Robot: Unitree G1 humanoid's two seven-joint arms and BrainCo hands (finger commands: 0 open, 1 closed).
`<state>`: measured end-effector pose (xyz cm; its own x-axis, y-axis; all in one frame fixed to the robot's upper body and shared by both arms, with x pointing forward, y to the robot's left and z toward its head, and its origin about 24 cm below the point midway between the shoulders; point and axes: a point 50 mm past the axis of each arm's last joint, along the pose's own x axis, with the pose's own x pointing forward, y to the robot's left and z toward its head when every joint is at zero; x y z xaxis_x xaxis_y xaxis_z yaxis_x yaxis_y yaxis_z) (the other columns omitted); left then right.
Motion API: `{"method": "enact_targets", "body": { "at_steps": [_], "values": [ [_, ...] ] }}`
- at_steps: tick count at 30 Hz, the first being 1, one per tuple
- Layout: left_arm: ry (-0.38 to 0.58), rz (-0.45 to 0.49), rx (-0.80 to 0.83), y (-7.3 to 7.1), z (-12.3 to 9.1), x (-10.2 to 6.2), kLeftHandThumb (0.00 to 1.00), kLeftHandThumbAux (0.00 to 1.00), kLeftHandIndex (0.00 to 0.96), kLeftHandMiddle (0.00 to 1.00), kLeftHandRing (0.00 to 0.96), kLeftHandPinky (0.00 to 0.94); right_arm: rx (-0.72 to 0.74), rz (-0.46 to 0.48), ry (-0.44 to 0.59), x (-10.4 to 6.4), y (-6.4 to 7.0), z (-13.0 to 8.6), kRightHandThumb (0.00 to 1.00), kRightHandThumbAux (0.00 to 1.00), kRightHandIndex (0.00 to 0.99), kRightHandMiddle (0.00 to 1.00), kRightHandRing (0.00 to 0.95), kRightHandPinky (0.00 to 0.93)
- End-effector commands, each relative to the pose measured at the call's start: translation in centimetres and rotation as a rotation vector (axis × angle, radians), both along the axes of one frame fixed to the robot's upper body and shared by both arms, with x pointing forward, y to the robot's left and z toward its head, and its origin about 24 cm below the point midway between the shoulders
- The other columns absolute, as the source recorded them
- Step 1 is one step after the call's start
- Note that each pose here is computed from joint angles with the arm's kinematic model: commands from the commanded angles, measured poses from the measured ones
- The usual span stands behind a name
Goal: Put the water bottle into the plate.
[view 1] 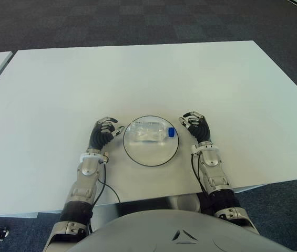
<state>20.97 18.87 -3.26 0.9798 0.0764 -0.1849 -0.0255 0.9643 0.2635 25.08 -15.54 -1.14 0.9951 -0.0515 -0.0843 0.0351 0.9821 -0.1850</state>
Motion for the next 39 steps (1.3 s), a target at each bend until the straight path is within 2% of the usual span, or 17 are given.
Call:
{"method": "enact_targets", "body": {
  "at_steps": [1,19,39],
  "values": [
    [0.107,0.036,0.011,0.72,-1.89,-1.36,0.71,0.714,0.439,0.705,0.685,0.67,0.002,0.004,0.018,0.04,-0.17,-0.29,0.7,0.731,0.437,0.865,0.866,0.856],
    [0.086,0.102,-0.048,0.85,-2.14,-1.37,0.709,0.715,0.438,0.717,0.694,0.685,0.002,0.023,0.026,-0.04,-0.31,-0.41,0.701,0.732,0.437,0.871,0.87,0.86],
    [0.073,0.107,-0.04,0.94,-1.95,-1.46,0.708,0.715,0.438,0.73,0.711,0.696,-0.002,0.023,0.034,-0.14,-0.38,-0.49,0.701,0.731,0.437,0.871,0.87,0.86]
  ]
}}
